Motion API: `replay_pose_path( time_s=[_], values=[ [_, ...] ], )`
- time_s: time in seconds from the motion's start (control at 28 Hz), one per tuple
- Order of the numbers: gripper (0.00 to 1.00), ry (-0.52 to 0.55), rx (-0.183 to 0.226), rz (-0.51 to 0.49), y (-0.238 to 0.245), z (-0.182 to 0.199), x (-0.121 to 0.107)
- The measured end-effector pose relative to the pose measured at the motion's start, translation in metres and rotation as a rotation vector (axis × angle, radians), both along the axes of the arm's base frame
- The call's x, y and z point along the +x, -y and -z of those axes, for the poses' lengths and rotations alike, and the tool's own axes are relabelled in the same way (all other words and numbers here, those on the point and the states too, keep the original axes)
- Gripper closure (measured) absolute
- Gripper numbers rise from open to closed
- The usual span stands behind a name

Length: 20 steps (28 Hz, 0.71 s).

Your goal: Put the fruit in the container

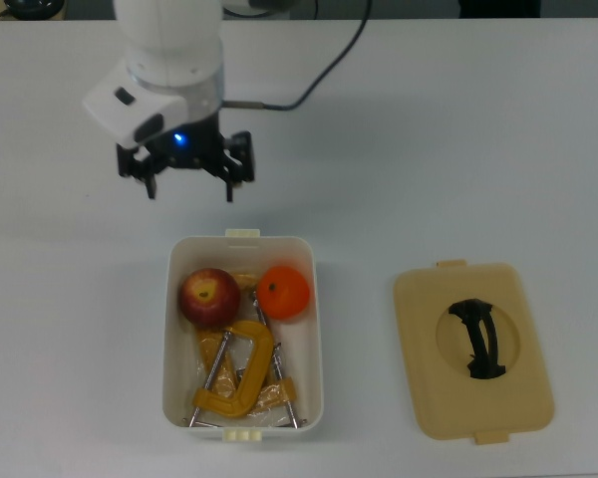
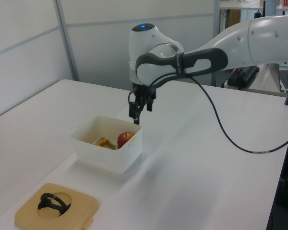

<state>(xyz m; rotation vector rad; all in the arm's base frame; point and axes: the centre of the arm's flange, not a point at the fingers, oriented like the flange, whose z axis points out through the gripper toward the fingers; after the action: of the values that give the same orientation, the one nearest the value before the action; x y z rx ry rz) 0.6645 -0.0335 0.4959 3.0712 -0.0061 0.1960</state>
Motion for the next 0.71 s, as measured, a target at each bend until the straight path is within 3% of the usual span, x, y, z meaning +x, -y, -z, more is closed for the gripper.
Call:
replay_pose_path(
  time_s=[0.21,0.71],
  values=[
    [0.00,-0.080,-0.002,-0.020,0.027,-0.005,-0.016],
    [0.00,-0.111,-0.023,-0.029,0.036,0.006,-0.017]
  ],
)
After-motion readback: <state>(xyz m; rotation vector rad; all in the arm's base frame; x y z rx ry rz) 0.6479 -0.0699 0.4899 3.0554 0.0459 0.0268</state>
